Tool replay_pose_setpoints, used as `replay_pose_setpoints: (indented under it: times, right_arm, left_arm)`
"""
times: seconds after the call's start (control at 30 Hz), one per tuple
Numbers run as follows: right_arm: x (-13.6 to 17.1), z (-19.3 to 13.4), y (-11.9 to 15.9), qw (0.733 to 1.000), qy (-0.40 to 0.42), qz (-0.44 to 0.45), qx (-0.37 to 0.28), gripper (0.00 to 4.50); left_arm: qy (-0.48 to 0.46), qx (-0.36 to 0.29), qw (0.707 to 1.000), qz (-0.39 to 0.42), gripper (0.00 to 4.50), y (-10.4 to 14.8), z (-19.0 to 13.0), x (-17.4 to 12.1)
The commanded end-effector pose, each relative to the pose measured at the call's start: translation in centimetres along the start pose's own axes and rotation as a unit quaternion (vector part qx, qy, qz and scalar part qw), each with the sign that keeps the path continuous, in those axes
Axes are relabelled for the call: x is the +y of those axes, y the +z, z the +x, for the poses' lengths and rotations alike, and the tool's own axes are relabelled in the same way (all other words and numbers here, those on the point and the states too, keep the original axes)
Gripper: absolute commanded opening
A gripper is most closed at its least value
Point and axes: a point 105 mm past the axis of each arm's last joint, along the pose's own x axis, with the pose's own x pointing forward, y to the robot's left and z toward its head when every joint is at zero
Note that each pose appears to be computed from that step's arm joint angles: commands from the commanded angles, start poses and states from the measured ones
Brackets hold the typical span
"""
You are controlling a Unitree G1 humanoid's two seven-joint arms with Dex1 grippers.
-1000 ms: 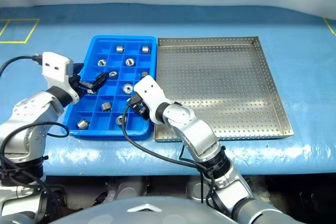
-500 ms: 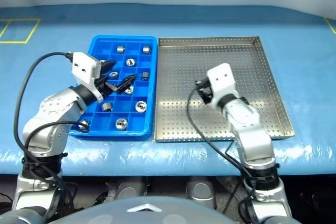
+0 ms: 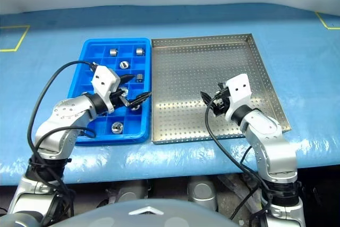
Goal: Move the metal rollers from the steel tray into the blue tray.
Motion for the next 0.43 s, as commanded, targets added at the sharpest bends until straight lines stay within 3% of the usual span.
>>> replay_pose_setpoints:
  times: [0.03, 0.43]
  right_arm:
    - [0.58, -0.21, 1.45, 0.999, 0.012, -0.012, -0.03, 3.52]
    - [0.9, 0.2, 1.5, 0.999, 0.005, -0.006, -0.034, 3.52]
  left_arm:
    - [-0.008, -0.014, 1.0, 0.019, 4.5, 1.07, -0.22, -0.16]
    - [-0.02, 0.004, 0.999, 0.025, 4.5, 0.49, 0.21, -0.77]
